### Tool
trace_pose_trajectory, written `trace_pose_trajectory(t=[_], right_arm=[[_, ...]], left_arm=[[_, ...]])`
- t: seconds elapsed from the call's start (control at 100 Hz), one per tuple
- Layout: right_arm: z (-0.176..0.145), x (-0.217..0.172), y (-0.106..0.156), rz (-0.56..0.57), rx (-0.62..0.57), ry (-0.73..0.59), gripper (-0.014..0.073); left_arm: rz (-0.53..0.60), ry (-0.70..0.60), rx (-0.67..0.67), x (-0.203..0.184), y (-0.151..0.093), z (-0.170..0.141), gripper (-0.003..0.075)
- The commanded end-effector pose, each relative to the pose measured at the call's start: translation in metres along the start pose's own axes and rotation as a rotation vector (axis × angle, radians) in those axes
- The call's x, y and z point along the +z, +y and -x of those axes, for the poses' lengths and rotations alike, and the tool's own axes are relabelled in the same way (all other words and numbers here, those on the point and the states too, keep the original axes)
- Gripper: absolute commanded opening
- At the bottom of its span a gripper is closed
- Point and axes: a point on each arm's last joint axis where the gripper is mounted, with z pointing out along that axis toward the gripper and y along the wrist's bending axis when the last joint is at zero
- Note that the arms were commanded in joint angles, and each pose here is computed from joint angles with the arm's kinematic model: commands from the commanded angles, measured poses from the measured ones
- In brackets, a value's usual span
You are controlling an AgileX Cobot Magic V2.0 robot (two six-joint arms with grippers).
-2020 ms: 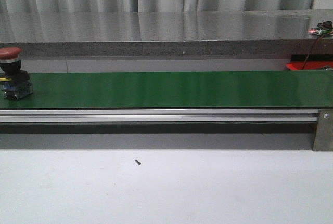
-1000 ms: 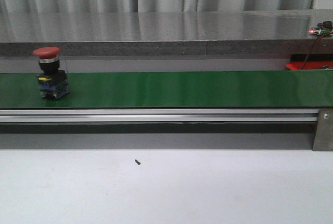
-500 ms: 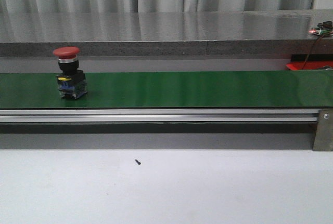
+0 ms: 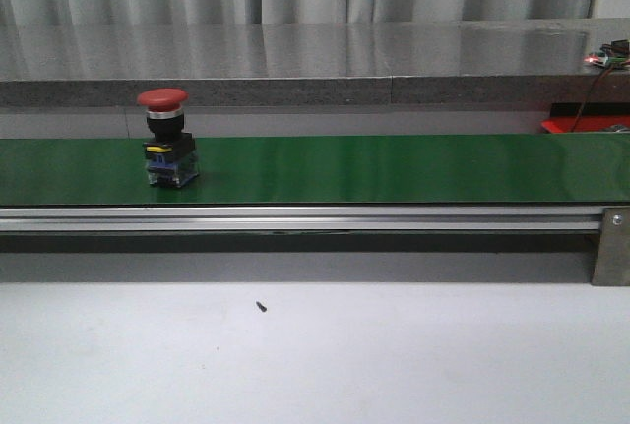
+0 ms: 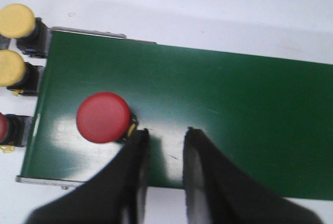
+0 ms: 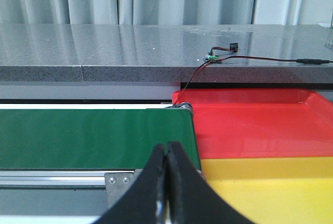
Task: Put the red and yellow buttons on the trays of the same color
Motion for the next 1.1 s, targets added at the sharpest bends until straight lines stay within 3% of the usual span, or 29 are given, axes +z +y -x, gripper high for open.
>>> trace_pose_trajectory(t=[0.0,0.27,0.47,0.68,0.93,1.09], right_arm=[[0.014,-0.002,0.001,0.01,-0.009,-0.106,-0.0057],[0.014,-0.002,0.001,0.01,-0.009,-0.11,-0.0057],[0.016,-0.002,0.002,0.013,-0.009,-0.127,-0.0057],[0.027,-0.004,0.002,0.016,-0.01,-0.166,-0.0057],[0.049,0.0,0.002,-0.002,-0.009,-0.078,-0.0057],[0.073,0.012,0.002,-0.022,-0.008,0.047,-0.0057]], left_arm=[[-0.034,-0.139,0.031,-0.034,-0.017,-0.005,-0.002],[-0.097,-0.178,0.104,-0.079,-0.038,-0.063,-0.002],[-0.112,-0.248,0.112,-0.113,-0.036,-0.109,-0.002],[-0.11,-0.282,0.123,-0.124,-0.031,-0.153,-0.002],[-0.11,-0.275,0.123,-0.121,-0.029,-0.17,-0.002],[-0.113,-0.267,0.122,-0.121,-0.029,-0.171,-0.002]])
